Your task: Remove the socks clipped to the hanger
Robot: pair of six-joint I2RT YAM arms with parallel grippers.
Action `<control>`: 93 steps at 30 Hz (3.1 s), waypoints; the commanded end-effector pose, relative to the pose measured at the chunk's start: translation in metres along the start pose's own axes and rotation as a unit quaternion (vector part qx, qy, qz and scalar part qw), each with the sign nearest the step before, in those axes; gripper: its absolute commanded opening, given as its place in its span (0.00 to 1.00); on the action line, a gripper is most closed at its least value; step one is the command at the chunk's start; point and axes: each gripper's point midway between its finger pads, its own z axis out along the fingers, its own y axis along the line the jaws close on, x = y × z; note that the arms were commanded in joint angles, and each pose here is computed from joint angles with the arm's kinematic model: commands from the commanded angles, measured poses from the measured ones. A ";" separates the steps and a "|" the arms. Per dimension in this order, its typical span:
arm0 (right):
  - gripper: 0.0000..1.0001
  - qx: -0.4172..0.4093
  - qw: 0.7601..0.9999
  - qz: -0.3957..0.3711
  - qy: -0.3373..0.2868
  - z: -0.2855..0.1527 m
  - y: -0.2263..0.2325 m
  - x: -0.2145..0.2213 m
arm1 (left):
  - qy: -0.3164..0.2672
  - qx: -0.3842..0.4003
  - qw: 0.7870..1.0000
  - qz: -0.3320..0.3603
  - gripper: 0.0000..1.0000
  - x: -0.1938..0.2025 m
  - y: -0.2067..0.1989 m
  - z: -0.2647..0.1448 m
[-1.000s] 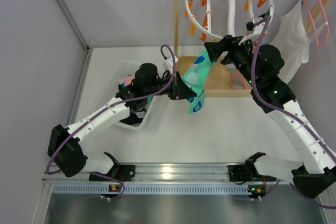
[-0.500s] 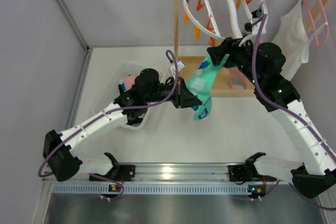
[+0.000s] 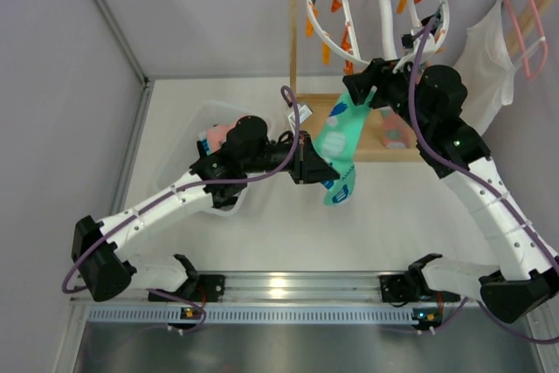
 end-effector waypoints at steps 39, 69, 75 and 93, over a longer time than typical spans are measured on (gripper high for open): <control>0.00 -0.022 0.989 0.061 -0.136 0.003 0.007 -0.053 | -0.050 -0.059 0.997 0.011 0.00 0.000 0.020 -0.010; 0.99 -0.042 0.992 0.064 -0.096 -0.035 0.015 -0.028 | -0.155 -0.572 0.805 -0.040 0.00 -0.078 0.142 -0.231; 0.99 -0.032 0.995 0.063 -0.076 -0.064 0.011 -0.011 | -0.129 -0.638 0.752 -0.107 0.00 -0.054 0.179 -0.271; 1.00 0.014 0.994 0.075 -0.075 -0.138 -0.005 0.007 | 0.039 -0.600 0.748 -0.282 0.06 0.039 0.327 -0.237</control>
